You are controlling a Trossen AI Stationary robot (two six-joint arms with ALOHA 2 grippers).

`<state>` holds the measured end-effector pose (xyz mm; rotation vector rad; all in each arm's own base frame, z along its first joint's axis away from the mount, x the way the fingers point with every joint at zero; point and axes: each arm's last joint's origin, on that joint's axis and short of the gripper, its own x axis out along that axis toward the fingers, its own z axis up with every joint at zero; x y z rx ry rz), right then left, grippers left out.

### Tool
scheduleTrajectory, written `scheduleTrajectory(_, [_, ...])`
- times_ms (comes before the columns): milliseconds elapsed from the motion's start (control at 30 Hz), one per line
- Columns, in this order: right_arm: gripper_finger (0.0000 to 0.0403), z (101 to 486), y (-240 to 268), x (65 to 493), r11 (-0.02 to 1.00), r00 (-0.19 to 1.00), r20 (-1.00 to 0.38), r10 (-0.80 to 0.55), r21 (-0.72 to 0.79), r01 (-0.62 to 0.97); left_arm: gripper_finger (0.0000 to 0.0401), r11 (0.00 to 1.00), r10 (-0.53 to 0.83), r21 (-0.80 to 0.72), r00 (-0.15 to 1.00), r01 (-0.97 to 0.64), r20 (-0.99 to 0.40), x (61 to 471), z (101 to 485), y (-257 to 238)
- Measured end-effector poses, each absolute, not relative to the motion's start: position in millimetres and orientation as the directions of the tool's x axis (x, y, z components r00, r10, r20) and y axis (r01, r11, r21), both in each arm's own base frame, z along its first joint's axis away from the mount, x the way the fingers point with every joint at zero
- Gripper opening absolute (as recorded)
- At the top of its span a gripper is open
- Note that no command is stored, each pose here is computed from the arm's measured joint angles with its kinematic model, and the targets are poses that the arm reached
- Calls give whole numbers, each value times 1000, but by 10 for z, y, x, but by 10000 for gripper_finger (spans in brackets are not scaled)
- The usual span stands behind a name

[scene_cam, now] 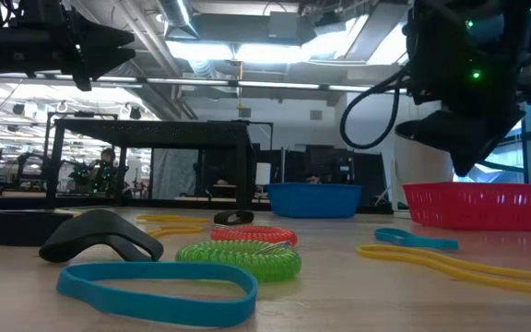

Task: Pick & Place Office Desk Supplies
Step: Put the blue rubber band into the red bin

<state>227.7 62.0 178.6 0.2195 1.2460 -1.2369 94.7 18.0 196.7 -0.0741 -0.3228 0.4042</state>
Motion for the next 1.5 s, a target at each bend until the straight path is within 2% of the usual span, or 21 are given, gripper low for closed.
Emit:
scheduleTrajectory(300, [223,1837,607,2265,482,-190,-851,-490,-446,754,194,918,398,-134,869,-374,294,947,1967,180])
scheduleTrajectory(800, [220,2251,405,2213,621,59,-921,-386,-212,755,194,917,398,-135,869,-374,294,947,1968,180])
scheduleTrajectory(1000, [220,2254,305,2263,661,76,-935,-346,-185,728,194,917,398,-135,869,-374,294,947,1967,180])
scheduleTrajectory(1200, [220,2197,210,2284,742,65,-969,-239,-140,655,194,917,398,-135,869,-374,294,947,1968,180])
scheduleTrajectory(1500, [220,2180,89,2291,722,54,-968,-244,-144,677,194,917,398,-135,869,-374,294,947,1967,180])
